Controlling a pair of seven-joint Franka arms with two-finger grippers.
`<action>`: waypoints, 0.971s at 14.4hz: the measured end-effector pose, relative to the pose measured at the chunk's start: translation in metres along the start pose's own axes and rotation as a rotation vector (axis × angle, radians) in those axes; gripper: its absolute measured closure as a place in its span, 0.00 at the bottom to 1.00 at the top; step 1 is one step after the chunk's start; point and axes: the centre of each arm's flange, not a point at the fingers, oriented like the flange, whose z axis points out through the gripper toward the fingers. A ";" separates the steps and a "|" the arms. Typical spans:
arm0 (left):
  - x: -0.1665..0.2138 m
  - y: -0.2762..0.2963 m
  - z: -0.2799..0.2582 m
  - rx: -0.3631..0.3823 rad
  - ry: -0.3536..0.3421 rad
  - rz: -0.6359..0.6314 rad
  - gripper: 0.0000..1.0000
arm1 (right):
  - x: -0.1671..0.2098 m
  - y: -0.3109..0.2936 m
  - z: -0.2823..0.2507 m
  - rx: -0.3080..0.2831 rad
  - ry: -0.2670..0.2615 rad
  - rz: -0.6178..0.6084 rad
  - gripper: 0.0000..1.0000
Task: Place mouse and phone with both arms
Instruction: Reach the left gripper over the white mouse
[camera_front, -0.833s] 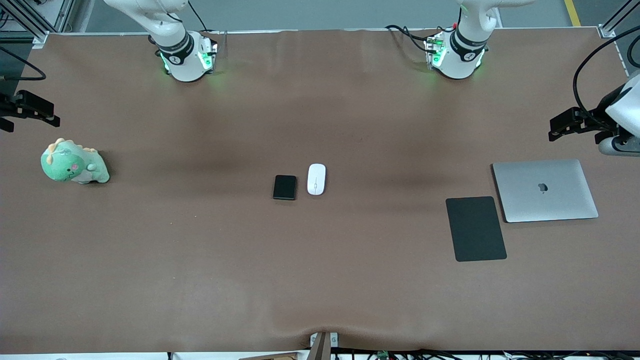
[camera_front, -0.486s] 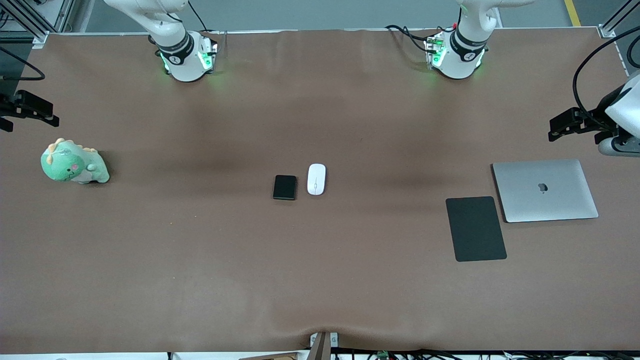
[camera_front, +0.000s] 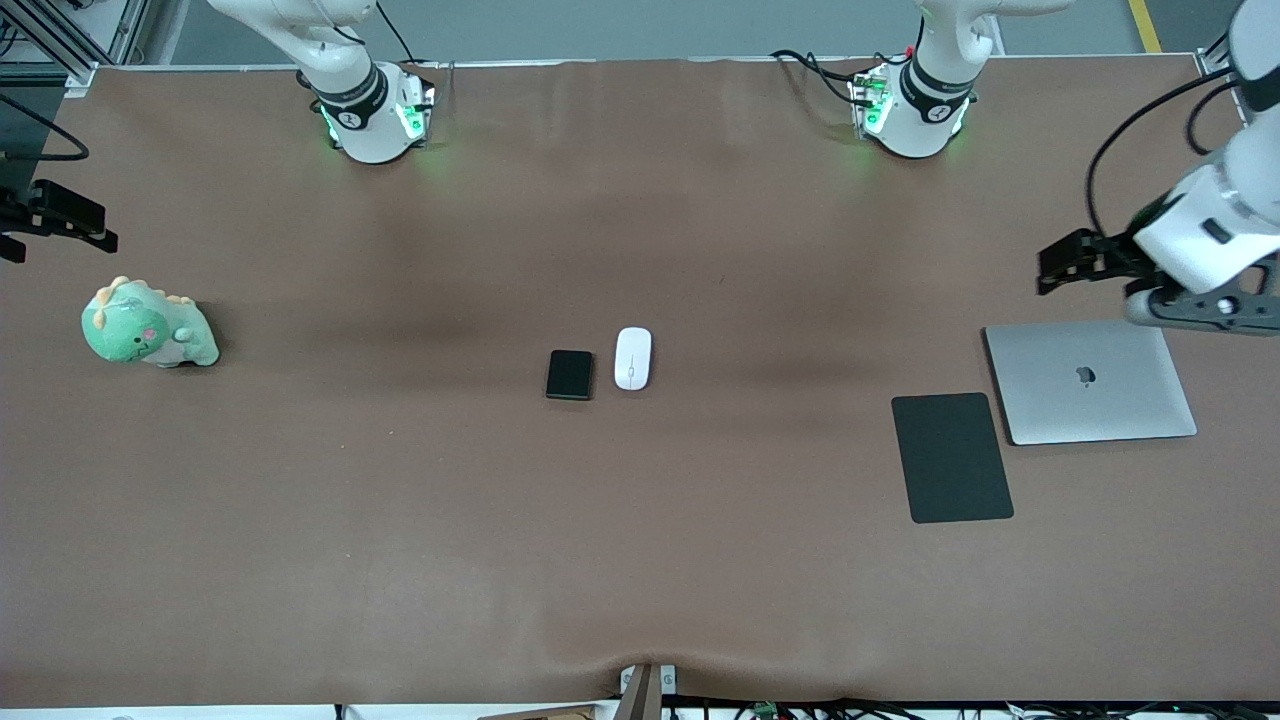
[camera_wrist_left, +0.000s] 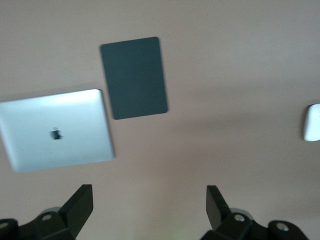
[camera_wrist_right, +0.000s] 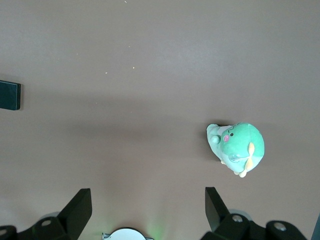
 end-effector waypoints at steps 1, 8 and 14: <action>0.000 0.014 0.004 -0.041 -0.011 -0.030 0.00 | -0.001 0.002 0.000 0.001 -0.001 0.004 0.00; -0.002 0.141 0.070 -0.066 -0.141 -0.006 0.00 | -0.002 0.009 0.001 0.002 -0.002 0.017 0.00; -0.004 0.254 0.168 -0.002 -0.156 -0.086 0.00 | -0.001 0.008 0.003 0.003 -0.005 0.015 0.00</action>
